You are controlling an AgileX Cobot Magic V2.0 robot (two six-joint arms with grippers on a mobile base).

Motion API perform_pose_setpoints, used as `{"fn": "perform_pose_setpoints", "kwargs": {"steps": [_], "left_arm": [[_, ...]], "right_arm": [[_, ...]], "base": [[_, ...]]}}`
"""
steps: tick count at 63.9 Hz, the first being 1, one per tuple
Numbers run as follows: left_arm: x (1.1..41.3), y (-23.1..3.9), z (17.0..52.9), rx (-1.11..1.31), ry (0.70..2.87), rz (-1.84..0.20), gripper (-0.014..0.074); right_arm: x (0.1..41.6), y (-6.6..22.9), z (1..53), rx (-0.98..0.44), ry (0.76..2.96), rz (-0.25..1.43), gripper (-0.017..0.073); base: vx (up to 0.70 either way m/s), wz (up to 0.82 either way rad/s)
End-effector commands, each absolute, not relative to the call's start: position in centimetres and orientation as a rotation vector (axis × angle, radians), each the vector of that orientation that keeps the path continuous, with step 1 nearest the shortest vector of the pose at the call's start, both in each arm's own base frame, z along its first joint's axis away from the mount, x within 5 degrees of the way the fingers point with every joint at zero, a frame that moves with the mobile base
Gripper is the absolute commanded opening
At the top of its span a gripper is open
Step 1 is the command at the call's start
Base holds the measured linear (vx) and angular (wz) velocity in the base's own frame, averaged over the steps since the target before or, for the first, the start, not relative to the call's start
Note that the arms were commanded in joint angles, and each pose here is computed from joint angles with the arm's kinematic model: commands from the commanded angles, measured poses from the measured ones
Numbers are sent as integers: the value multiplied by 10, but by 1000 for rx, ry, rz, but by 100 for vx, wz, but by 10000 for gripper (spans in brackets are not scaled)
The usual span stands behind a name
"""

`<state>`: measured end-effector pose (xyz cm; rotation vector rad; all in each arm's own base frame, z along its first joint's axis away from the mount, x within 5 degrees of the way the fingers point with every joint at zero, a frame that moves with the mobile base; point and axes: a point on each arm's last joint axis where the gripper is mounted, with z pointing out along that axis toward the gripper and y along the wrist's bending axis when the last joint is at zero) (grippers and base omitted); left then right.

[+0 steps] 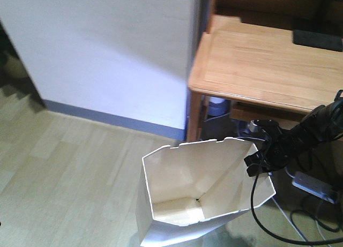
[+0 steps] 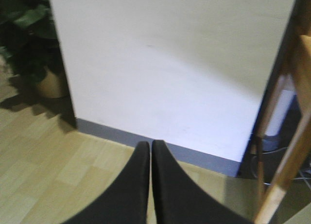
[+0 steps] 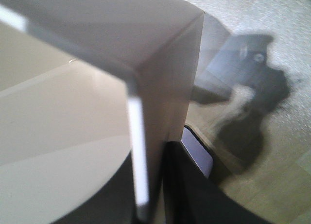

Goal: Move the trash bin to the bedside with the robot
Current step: 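Drive the base away from the desk, turning toward the bed, holding the bin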

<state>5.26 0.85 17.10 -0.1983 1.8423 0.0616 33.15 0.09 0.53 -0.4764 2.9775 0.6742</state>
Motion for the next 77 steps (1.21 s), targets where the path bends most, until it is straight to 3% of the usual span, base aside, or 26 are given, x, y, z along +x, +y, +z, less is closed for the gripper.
{"fn": "perform_pose_setpoints", "kwargs": {"steps": [1, 77], "left_arm": [[53, 8, 176, -191, 1766, 54, -6], [53, 8, 176, -191, 1766, 54, -6]], "right_arm": [[336, 12, 39, -429, 2906, 893, -5], [336, 12, 39, -430, 2906, 895, -5]], "base": [[-11, 54], [3, 35]]}}
